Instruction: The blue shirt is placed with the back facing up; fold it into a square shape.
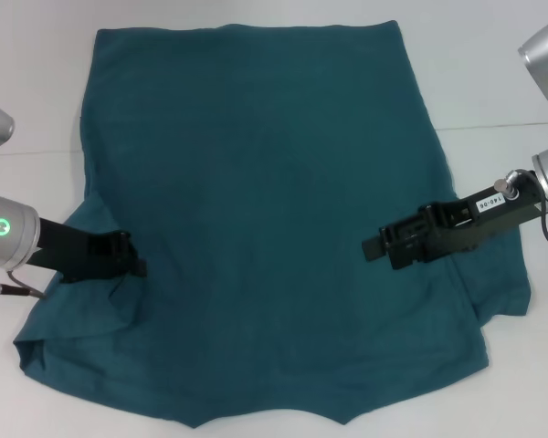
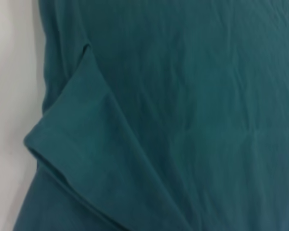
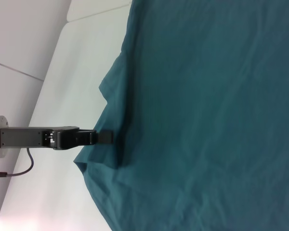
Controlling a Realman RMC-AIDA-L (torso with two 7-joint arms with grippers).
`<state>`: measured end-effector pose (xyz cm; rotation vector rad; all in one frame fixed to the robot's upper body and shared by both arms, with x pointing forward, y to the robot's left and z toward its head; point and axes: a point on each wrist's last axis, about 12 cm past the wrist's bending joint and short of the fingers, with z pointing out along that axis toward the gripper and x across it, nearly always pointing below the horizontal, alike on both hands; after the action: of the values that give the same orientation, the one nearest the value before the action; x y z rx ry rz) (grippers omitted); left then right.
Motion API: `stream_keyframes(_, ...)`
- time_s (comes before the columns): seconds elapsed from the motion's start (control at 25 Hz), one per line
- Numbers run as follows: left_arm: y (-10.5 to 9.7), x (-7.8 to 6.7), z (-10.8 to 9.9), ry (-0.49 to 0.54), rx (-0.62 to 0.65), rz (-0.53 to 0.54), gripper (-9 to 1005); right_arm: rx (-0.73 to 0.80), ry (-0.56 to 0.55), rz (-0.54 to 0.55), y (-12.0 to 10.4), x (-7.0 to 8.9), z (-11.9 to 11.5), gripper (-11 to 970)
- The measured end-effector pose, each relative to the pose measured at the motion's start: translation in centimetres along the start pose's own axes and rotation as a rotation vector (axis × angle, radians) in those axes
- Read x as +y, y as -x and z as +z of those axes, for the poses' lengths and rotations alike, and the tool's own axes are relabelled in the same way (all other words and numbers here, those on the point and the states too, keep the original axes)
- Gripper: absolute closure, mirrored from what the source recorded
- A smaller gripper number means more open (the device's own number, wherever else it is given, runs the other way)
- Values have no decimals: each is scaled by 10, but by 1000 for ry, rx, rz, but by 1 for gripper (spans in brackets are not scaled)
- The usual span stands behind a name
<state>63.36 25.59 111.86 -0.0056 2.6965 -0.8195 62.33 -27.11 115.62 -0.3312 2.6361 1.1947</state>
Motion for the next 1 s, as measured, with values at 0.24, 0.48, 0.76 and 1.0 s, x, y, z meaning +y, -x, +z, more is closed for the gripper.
stream_keyframes(0.24, 1, -4, 3, 1, -19, 14, 992, -1, -2, 1, 0, -1, 0, 255)
stream_keyframes(0.48, 4, -12, 6, 18, -13, 62, 992, -2, -2, 1, 0, -1, 0, 255)
stream_keyframes(0.76, 6, -18, 9, 4, -27, 69, 992, -4, -3, 1, 0, -1, 0, 255)
stream_keyframes(1.0, 5, -24, 12, 35, 11, 141, 955, -5, -2, 3, 0, -1, 0, 255)
